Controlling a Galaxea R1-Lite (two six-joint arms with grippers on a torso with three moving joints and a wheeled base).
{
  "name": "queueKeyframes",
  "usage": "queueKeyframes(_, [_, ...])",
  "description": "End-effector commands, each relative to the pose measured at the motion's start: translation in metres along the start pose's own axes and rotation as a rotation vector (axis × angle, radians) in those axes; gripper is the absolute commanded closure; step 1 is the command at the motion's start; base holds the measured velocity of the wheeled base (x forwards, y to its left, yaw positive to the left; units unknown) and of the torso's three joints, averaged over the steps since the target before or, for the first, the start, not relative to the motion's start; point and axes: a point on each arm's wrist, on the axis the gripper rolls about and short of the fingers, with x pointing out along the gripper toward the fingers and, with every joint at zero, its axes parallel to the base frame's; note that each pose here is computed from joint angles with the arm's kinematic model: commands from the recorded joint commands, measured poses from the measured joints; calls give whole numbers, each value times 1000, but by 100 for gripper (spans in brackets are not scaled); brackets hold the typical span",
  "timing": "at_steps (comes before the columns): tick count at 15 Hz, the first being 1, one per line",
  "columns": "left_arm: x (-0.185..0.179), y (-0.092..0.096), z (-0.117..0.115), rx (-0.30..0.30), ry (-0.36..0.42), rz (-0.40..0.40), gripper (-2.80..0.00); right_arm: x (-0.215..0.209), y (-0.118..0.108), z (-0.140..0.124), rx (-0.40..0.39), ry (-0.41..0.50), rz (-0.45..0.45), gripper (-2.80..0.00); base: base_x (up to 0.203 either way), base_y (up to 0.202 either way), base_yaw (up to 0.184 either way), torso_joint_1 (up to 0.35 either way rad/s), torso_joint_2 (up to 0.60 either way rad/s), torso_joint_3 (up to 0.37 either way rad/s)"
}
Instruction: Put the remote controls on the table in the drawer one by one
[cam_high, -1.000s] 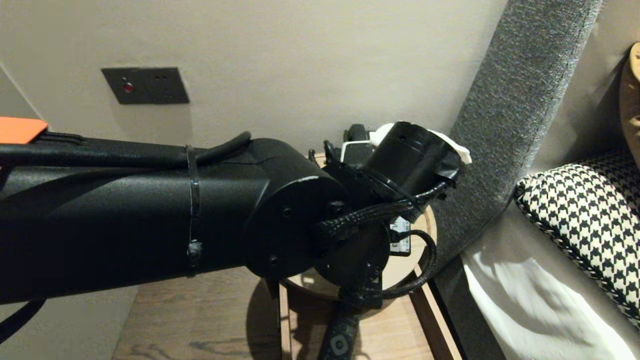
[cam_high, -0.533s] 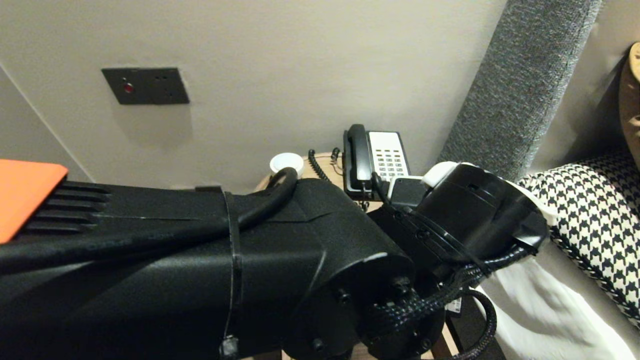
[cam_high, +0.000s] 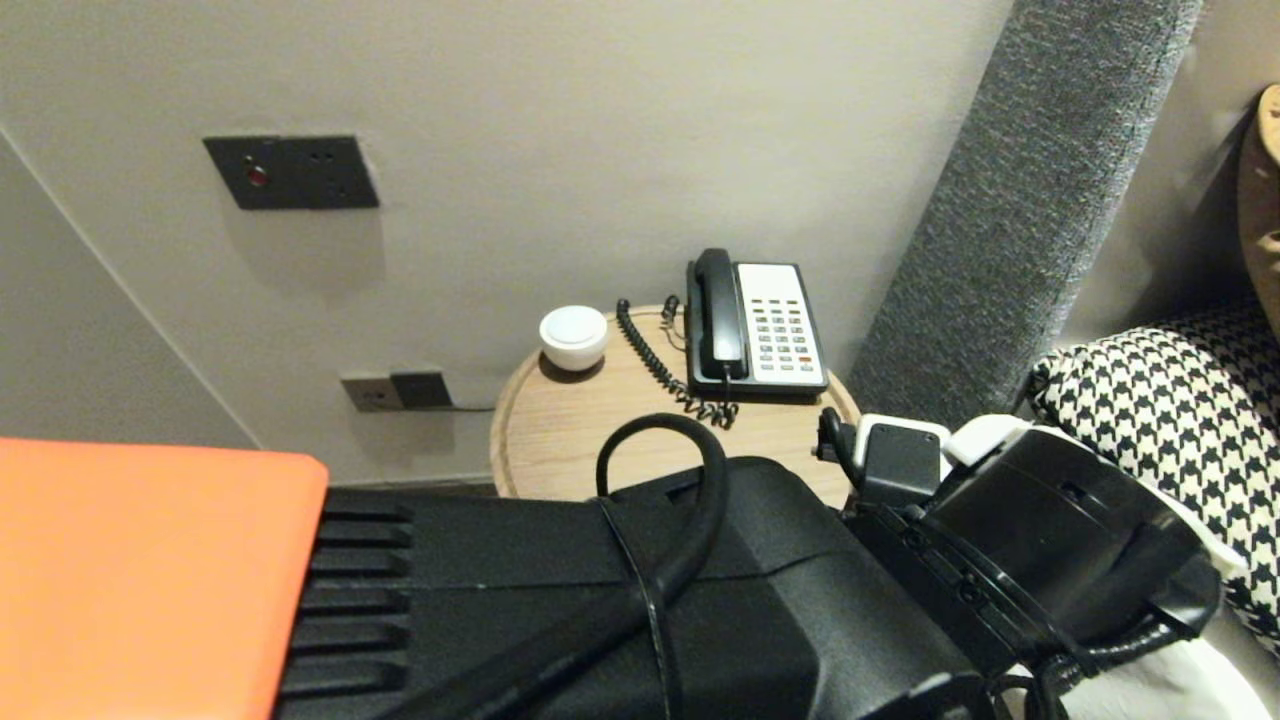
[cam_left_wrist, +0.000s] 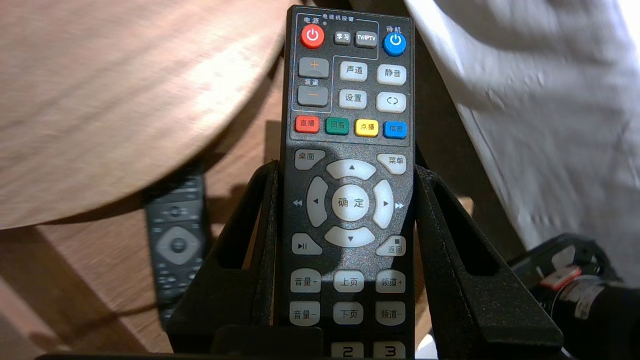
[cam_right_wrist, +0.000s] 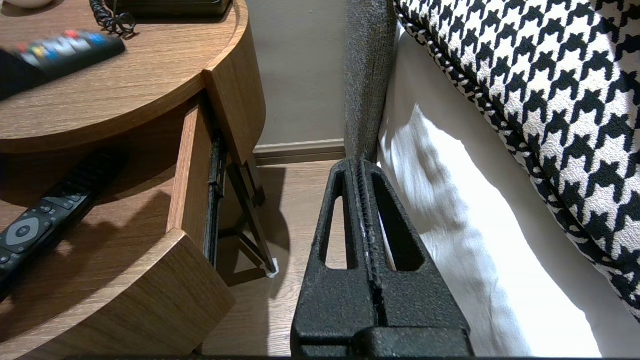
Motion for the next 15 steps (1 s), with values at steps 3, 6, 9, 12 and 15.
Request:
queueKeyframes(3, [30,-7,-14,31,41,27,0,2,0,-11,0,41,0,0,0,0,0,0,0,0])
queueKeyframes(6, [46,-11,-18,51,51,32,0,2,0,-11,0,41,-1,0,0,0,0,0,0,0])
queueKeyframes(9, [55,-10,-22,53,62,47,0,2,0,-11,0,41,-1,0,0,0,0,0,0,0])
queueKeyframes(12, [62,-6,-26,55,75,68,0,2,0,-11,0,41,-1,0,0,0,0,0,0,0])
queueKeyframes(15, [65,-4,-27,44,78,80,0,2,0,-11,0,41,-1,0,0,0,0,0,0,0])
